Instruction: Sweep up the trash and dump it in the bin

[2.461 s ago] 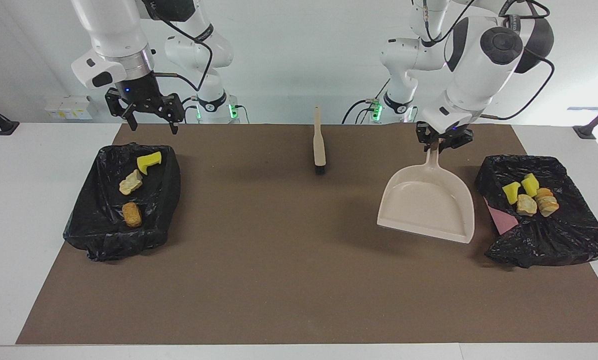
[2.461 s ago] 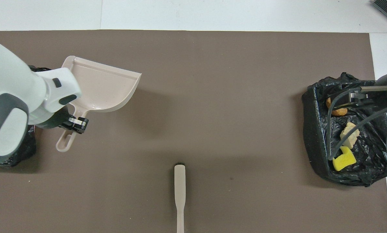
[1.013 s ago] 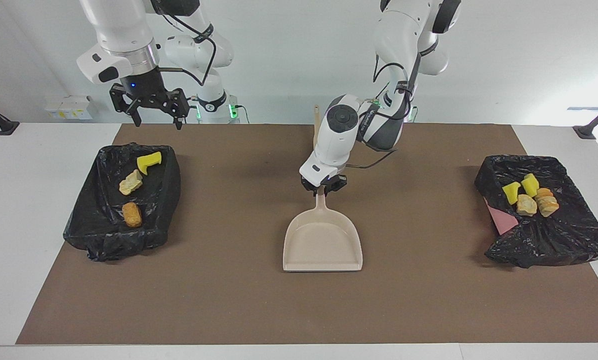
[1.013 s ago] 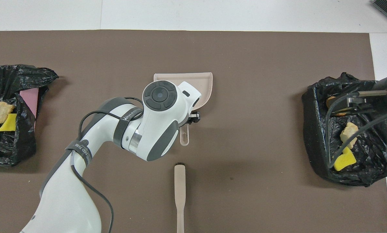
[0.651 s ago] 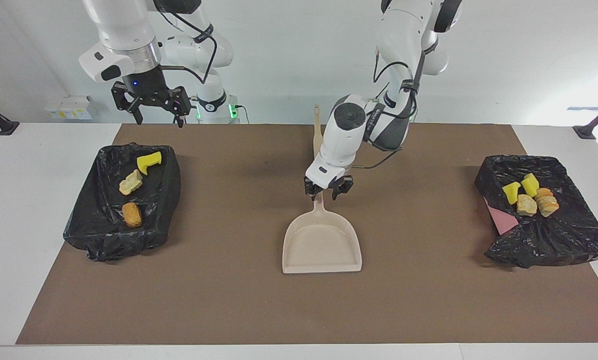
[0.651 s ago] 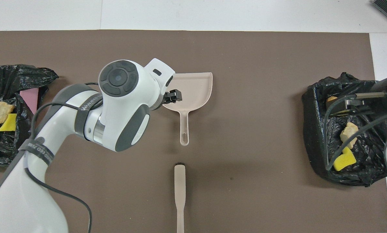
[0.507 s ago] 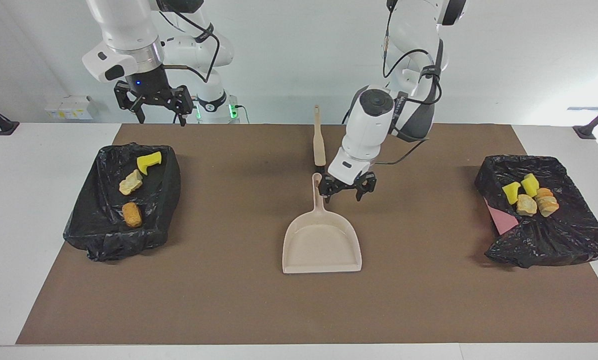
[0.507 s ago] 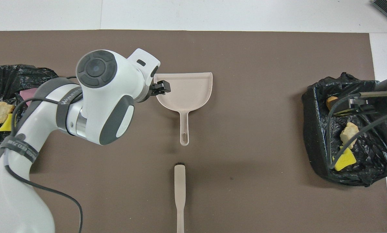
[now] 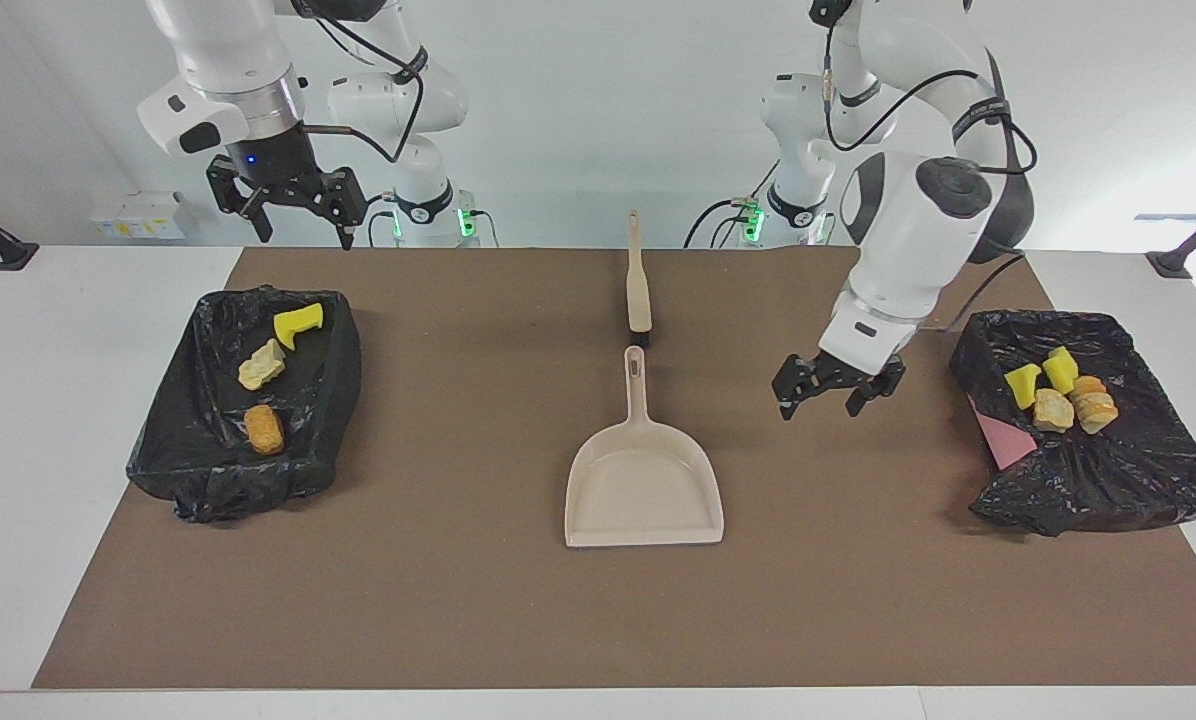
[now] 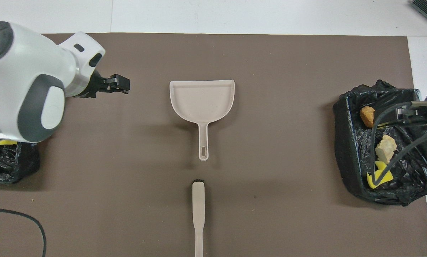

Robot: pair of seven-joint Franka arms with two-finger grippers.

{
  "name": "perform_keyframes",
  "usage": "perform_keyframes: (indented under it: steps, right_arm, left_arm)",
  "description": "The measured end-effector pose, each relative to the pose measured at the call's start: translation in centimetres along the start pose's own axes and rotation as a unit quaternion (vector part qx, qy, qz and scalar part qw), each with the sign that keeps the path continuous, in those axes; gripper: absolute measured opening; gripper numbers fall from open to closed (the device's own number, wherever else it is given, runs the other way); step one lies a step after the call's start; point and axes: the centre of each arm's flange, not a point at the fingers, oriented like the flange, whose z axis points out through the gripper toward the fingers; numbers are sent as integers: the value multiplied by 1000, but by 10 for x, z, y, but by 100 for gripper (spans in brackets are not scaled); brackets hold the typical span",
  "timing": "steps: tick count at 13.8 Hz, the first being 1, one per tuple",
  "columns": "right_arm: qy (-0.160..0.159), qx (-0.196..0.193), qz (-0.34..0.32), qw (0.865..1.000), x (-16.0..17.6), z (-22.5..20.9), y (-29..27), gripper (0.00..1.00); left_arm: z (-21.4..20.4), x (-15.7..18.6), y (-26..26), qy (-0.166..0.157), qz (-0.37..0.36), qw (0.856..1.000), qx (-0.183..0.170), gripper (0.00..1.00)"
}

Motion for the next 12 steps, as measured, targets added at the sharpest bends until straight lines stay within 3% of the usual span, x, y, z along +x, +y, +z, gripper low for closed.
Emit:
perform_keyframes:
  steps: [6,12]
  right_arm:
    - [-4,18,-3,1000,-4,-3,-4,100]
    - [0,19,0,1000,-6,-7,-1,100]
  left_arm:
    - [-43,0,-113,-31,38,999,-5,100]
    - [-85,-11,-127,-32,61,997,26,100]
